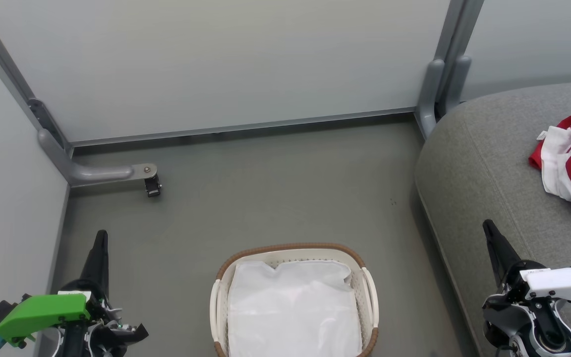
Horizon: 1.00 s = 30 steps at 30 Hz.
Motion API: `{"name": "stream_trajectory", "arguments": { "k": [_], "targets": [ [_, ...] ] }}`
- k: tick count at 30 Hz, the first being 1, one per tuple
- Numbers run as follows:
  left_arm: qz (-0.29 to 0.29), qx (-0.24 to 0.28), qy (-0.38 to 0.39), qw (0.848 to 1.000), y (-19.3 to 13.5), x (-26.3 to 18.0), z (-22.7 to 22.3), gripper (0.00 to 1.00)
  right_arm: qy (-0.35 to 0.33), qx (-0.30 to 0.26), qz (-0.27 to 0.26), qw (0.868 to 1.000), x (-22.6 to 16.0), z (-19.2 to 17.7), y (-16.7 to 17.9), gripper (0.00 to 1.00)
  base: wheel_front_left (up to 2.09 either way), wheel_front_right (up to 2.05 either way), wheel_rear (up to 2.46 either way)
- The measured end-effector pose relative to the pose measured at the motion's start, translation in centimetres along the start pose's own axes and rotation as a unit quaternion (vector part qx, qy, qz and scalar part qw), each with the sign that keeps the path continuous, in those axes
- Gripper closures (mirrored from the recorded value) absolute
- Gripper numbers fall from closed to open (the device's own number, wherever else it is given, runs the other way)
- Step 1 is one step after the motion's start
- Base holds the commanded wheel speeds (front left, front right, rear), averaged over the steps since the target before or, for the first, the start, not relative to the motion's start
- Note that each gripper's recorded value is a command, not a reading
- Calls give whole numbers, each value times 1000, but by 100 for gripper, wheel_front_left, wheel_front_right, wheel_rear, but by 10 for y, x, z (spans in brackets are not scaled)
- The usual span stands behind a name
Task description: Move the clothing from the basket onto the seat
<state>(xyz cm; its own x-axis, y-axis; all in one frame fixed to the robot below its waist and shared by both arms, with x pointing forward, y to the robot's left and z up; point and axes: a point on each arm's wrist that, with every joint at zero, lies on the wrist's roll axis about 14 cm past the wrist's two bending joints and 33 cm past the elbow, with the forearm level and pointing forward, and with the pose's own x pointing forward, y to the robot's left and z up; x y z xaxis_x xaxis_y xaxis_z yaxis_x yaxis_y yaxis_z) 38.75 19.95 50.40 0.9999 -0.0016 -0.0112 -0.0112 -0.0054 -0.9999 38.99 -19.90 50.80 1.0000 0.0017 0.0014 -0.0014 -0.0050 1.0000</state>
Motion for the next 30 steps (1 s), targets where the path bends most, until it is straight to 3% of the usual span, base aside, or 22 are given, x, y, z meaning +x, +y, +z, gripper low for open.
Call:
{"name": "stream_trajectory", "arguments": {
  "k": [30],
  "targets": [
    [0,0,-1,1000,0,0,0,100,0,0,0,1000,0,0,0,100,0,0,0]
  ]
}}
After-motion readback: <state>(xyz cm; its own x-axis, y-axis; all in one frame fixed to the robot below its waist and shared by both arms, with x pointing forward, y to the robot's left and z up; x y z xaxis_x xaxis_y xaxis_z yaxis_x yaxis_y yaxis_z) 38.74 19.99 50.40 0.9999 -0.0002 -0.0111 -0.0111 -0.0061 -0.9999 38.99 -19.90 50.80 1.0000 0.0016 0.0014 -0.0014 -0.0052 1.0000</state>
